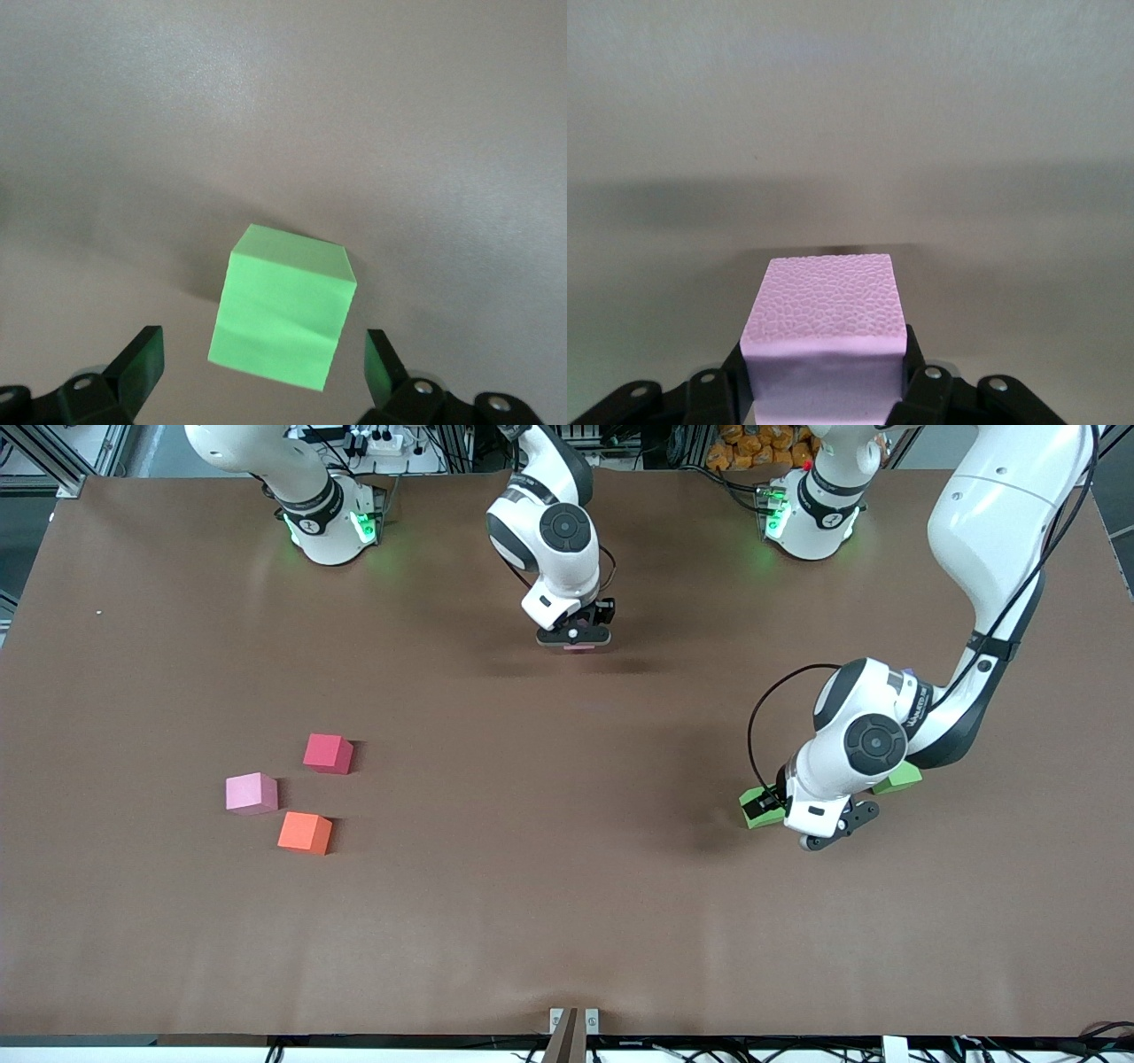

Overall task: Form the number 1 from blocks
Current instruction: 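Set the light pink cube below the cyan cube with the right gripper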

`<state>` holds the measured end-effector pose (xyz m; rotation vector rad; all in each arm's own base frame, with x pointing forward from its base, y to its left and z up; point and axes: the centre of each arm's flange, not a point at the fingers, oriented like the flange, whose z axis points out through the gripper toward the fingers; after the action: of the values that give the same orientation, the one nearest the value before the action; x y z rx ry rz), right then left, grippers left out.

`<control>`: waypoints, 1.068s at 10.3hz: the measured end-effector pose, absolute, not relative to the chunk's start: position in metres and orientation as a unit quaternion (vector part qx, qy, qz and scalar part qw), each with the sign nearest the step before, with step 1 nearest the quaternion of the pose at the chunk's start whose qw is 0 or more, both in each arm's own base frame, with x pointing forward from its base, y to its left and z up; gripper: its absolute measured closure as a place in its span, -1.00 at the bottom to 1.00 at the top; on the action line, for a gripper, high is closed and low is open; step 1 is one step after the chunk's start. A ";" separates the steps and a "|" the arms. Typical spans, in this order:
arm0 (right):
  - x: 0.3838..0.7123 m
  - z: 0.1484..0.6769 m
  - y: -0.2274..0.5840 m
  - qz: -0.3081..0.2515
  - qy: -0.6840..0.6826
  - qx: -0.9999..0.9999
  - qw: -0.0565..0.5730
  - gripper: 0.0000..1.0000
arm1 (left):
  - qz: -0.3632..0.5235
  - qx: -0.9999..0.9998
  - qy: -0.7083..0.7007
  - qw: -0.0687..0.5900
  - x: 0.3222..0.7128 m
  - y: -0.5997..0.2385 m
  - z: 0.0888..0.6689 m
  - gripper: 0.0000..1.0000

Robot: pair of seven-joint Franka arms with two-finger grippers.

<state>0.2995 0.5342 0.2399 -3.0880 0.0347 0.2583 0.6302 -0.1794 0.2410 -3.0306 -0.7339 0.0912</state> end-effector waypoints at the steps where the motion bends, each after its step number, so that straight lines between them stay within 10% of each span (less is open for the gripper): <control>1: 0.292 0.237 0.536 0.087 0.010 -0.996 0.019 -0.30 | 0.033 -0.972 -0.230 0.015 0.629 -0.181 0.232 -1.00; 11: 0.279 0.222 0.527 0.096 0.013 -0.995 0.003 -0.47 | 0.036 -0.974 -0.223 0.007 0.629 -0.182 0.199 -0.97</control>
<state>0.2792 0.5274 0.2221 -3.1217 0.0416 0.3002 0.6293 -0.1823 0.1995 -3.0474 -0.6981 0.1141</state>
